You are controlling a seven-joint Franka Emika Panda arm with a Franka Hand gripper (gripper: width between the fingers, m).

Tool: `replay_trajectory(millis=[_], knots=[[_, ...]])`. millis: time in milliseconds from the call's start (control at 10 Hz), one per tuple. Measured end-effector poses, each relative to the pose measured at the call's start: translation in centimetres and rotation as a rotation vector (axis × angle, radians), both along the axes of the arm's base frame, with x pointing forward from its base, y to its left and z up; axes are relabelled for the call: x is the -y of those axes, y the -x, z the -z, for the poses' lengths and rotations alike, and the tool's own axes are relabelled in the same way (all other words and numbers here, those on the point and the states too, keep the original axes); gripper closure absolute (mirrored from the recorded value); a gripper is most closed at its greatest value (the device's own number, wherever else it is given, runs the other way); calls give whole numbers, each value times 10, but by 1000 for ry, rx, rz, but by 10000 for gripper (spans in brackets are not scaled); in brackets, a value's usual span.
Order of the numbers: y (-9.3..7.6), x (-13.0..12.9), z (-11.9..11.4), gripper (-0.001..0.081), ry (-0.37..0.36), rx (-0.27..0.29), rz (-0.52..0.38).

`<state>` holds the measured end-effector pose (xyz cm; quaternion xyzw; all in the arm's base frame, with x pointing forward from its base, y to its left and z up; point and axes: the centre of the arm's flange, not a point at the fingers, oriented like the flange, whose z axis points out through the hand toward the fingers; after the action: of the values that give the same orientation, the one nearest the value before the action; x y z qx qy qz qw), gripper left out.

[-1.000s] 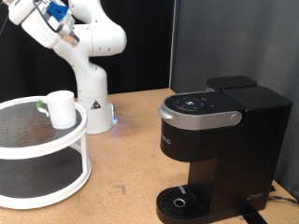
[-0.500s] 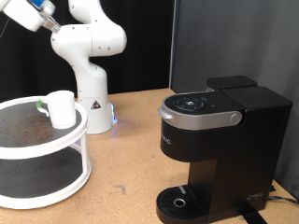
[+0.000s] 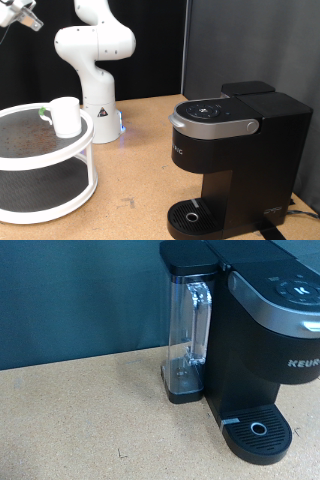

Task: Make a cup of coffee with the keurig machine

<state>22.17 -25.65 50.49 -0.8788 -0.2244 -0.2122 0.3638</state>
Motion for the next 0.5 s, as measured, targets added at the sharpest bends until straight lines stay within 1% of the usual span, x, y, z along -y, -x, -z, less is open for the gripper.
replay_trajectory(millis=[100, 300, 500], knots=[[1, 4, 6, 803, -4, -20, 20], [-4, 11, 25, 803, 27, -46, 63], [-9, 16, 49, 803, 49, -30, 124]])
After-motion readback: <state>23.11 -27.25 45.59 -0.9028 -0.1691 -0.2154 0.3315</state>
